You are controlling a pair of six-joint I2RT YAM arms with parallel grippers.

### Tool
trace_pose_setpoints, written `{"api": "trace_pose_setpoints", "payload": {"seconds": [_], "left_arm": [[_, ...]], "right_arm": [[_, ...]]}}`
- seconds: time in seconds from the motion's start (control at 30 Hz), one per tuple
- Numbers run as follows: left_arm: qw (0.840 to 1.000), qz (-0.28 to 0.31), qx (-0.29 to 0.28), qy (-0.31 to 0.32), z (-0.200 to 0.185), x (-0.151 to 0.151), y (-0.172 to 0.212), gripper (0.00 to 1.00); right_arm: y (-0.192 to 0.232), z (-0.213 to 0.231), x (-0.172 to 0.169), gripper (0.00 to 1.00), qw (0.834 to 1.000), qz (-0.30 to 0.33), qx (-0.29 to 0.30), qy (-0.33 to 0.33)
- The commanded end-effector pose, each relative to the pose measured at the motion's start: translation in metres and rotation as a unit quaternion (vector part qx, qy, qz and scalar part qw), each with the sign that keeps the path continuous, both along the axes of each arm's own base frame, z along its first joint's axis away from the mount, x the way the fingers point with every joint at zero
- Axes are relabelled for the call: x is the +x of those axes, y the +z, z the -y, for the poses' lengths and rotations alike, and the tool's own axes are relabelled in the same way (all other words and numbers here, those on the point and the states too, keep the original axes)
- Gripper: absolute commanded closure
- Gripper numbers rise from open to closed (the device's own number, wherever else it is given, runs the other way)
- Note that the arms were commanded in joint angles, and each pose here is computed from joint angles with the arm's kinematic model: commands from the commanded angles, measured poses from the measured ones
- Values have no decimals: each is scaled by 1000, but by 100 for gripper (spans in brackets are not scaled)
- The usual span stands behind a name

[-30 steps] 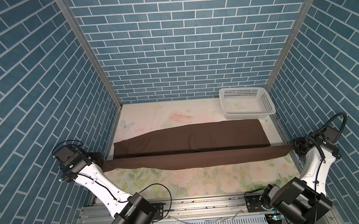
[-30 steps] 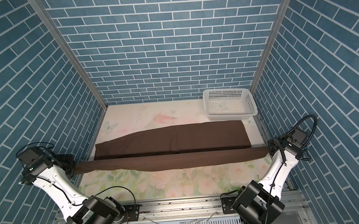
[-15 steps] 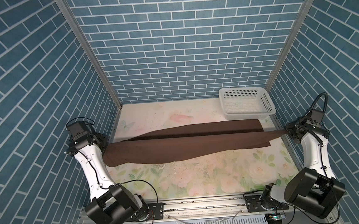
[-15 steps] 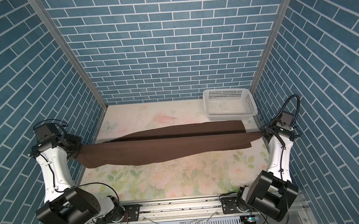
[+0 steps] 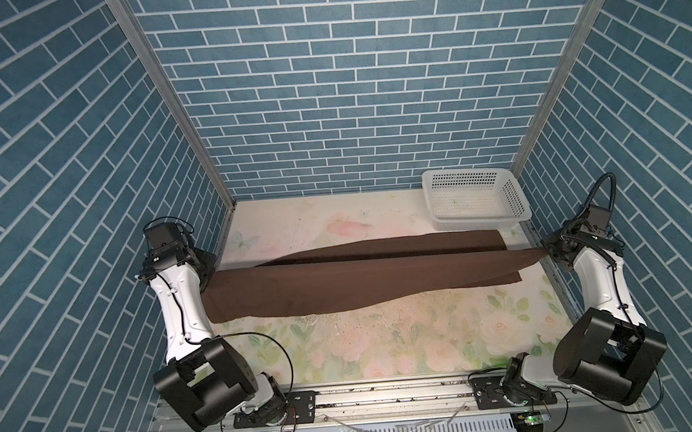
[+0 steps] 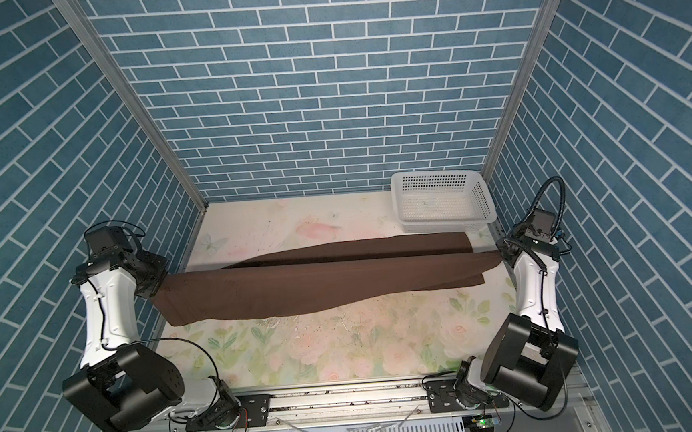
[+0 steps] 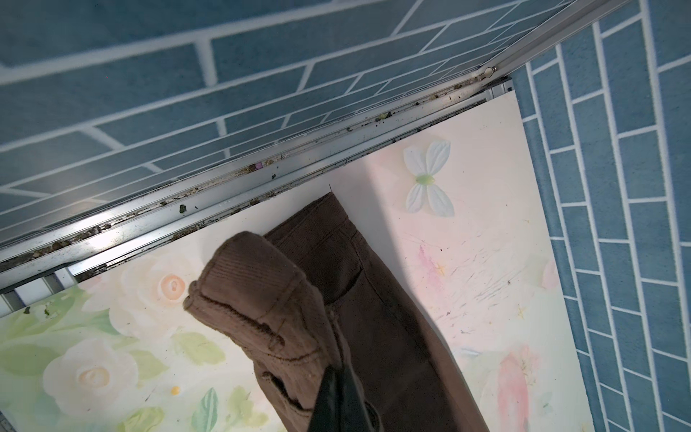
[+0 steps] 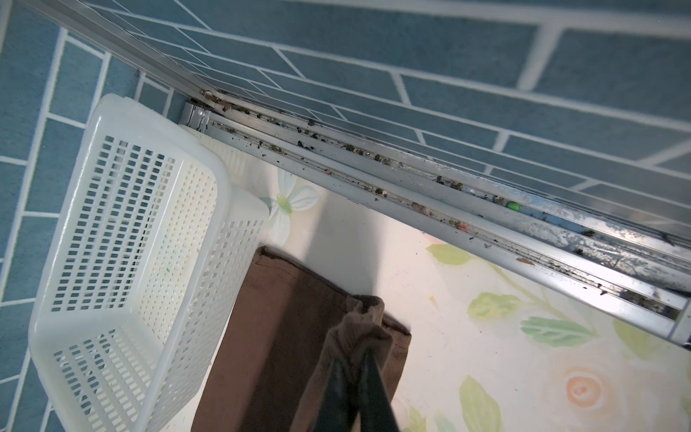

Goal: Fold and stack the trousers
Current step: 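Carry the lifted edge over the far half of the trousers with both grippers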

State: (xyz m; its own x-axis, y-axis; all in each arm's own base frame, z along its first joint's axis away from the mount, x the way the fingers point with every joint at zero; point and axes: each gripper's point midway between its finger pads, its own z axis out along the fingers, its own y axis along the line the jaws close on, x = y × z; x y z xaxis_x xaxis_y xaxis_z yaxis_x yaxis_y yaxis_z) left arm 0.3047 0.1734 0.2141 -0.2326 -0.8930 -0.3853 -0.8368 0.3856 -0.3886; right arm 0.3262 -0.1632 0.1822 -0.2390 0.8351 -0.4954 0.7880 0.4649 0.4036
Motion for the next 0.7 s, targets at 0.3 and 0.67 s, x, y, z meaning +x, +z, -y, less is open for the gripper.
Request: {"api": "trace_pose_setpoints", "payload": {"seconds": [0.3, 0.67], "left_arm": [[990, 34, 114, 70, -60, 14, 46, 100], [992, -12, 115, 45, -57, 47, 17, 100]], "right_arm": [[71, 51, -38, 100, 981, 42, -154, -115], [41, 61, -7, 100, 987, 19, -124, -105]]}}
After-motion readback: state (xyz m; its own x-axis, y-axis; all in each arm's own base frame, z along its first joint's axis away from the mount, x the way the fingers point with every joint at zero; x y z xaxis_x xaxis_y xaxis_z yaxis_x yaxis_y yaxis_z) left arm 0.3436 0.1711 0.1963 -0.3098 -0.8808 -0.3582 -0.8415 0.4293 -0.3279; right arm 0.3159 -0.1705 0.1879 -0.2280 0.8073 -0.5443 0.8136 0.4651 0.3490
